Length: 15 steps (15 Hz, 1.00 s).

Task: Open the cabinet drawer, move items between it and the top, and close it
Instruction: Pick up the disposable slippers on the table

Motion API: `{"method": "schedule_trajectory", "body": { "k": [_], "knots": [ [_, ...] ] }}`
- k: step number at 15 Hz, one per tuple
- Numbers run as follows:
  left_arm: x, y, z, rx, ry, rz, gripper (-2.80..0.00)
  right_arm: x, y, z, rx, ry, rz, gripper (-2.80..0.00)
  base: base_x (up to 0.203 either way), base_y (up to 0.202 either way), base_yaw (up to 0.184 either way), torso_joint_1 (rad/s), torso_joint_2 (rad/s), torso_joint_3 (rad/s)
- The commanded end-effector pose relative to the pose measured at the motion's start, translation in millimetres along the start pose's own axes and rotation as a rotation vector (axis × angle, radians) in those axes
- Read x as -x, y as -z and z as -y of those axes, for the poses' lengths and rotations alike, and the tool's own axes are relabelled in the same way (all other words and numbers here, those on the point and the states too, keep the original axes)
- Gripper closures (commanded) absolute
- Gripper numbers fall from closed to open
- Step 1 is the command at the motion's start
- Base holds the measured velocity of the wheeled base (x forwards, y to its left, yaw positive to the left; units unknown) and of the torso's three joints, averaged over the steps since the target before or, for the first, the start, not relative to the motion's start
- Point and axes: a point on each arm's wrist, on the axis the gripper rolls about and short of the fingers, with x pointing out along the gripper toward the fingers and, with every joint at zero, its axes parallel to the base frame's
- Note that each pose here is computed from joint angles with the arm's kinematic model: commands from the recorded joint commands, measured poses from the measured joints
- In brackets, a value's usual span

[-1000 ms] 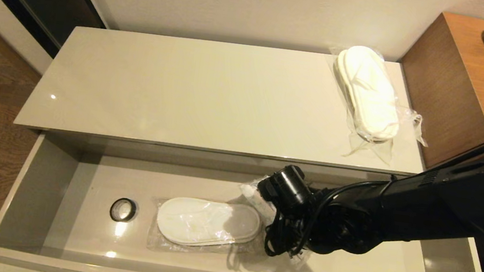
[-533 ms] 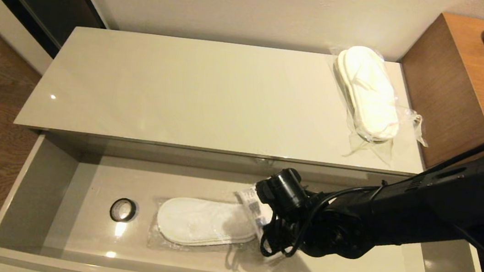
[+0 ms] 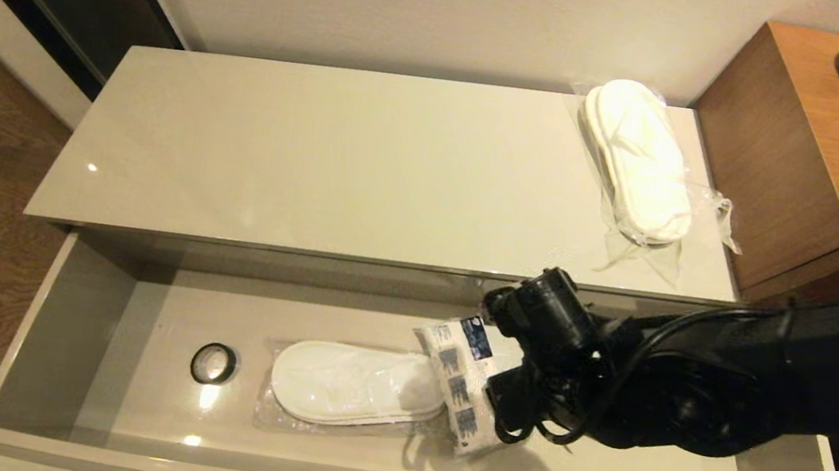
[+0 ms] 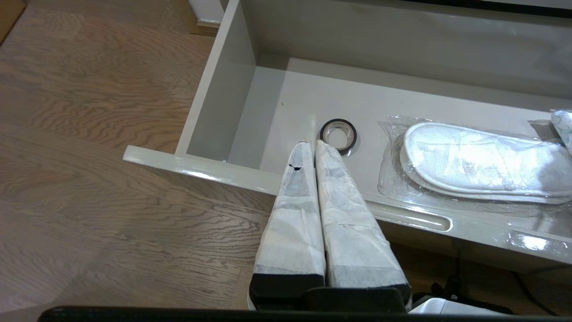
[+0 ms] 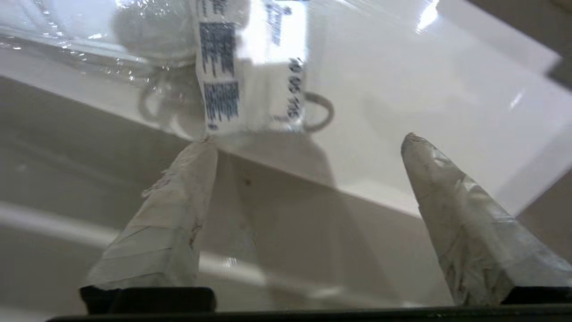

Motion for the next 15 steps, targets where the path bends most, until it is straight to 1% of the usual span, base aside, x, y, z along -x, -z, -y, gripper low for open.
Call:
{"method": "schedule_trajectory", "body": {
  "k": [1,3,4,6,7,9,10,12,15],
  "knots": [
    [2.8,1.3,-0.1,0.001,0.001,0.038,0.00,46.2,-3.1,23.8,-0.060,-0.010,0.068,-2.80,0.000,0.000,0.000,0.000,0.00,0.000],
    [2.8,1.1,-0.1,0.001,0.001,0.039,0.00,77.1,-1.5,43.0,-0.106,-0.005,0.089,-2.80,0.000,0.000,0.000,0.000,0.00,0.000],
    [2.8,1.3,-0.1,0.001,0.001,0.038,0.00,89.8,-1.8,54.2,-0.124,0.010,0.098,0.00,0.000,0.000,0.000,0.000,0.00,0.000],
    [2.8,1.3,-0.1,0.001,0.001,0.038,0.00,104.7,-10.7,77.5,-0.168,0.070,0.109,0.00,0.000,0.000,0.000,0.000,0.00,0.000],
    [2.8,1.3,-0.1,0.001,0.001,0.038,0.00,107.8,-20.6,89.8,-0.193,0.115,0.127,0.00,0.000,0.000,0.000,0.000,0.00,0.000],
    [2.8,1.1,-0.1,0.001,0.001,0.039,0.00,102.4,-40.0,111.4,-0.219,0.227,0.147,0.00,0.000,0.000,0.000,0.000,0.00,0.000],
    [2.8,1.3,-0.1,0.001,0.001,0.038,0.00,98.6,-51.1,119.0,-0.223,0.266,0.160,0.00,0.000,0.000,0.000,0.000,0.00,0.000],
    [2.8,1.1,-0.1,0.001,0.001,0.039,0.00,83.3,-70.2,128.1,-0.208,0.317,0.162,0.00,0.000,0.000,0.000,0.000,0.00,0.000],
    [2.8,1.3,-0.1,0.001,0.001,0.038,0.00,59.6,-88.5,128.4,-0.142,0.366,0.145,0.00,0.000,0.000,0.000,0.000,0.00,0.000]
  ]
}}
